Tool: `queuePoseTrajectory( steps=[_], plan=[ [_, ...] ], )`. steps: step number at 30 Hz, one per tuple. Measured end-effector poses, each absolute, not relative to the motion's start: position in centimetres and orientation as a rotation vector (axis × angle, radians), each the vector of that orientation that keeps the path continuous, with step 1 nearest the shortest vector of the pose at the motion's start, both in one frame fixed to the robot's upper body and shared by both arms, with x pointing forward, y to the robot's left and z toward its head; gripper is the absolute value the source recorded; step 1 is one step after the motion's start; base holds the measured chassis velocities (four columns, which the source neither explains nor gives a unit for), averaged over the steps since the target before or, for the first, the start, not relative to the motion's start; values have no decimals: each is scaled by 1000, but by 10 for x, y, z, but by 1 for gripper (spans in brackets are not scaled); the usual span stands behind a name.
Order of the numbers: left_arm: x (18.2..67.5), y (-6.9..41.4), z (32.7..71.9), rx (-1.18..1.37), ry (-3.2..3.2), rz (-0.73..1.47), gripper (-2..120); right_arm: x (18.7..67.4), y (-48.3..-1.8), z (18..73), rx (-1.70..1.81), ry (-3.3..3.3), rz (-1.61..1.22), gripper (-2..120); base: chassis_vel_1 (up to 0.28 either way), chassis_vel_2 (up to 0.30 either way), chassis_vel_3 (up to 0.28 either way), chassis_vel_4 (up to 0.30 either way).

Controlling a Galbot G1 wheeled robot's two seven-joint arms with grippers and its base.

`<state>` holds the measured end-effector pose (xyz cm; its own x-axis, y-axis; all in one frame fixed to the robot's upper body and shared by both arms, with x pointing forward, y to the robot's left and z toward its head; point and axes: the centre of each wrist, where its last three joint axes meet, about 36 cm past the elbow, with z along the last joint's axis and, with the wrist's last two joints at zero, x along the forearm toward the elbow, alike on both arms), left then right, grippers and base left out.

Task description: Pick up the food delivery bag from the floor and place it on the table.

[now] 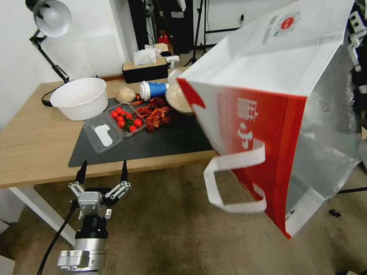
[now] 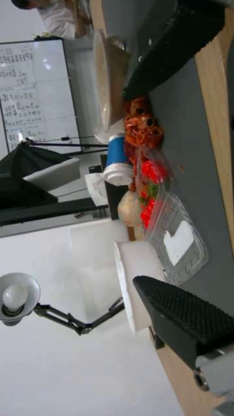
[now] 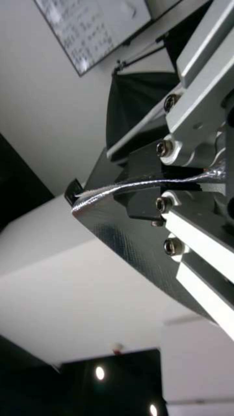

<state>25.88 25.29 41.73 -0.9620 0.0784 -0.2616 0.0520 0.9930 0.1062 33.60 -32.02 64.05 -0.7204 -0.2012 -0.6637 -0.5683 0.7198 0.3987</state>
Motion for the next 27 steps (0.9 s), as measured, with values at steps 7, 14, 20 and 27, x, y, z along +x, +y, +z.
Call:
queuePoseTrajectory(
  steps=[7,14,20,27],
  plan=[
    [258,250,416,107,2868,145,100,347,-325,647,-415,2352,880,0,0,0,0,0],
    [258,250,413,120,2870,151,100,365,-340,650,-222,2399,918,0,0,0,0,0],
    [258,249,411,126,2872,151,100,379,-352,645,-49,2471,912,0,0,0,0,0],
    [258,248,408,146,2875,154,100,393,-371,642,77,2519,851,0,0,0,0,0]
  ],
)
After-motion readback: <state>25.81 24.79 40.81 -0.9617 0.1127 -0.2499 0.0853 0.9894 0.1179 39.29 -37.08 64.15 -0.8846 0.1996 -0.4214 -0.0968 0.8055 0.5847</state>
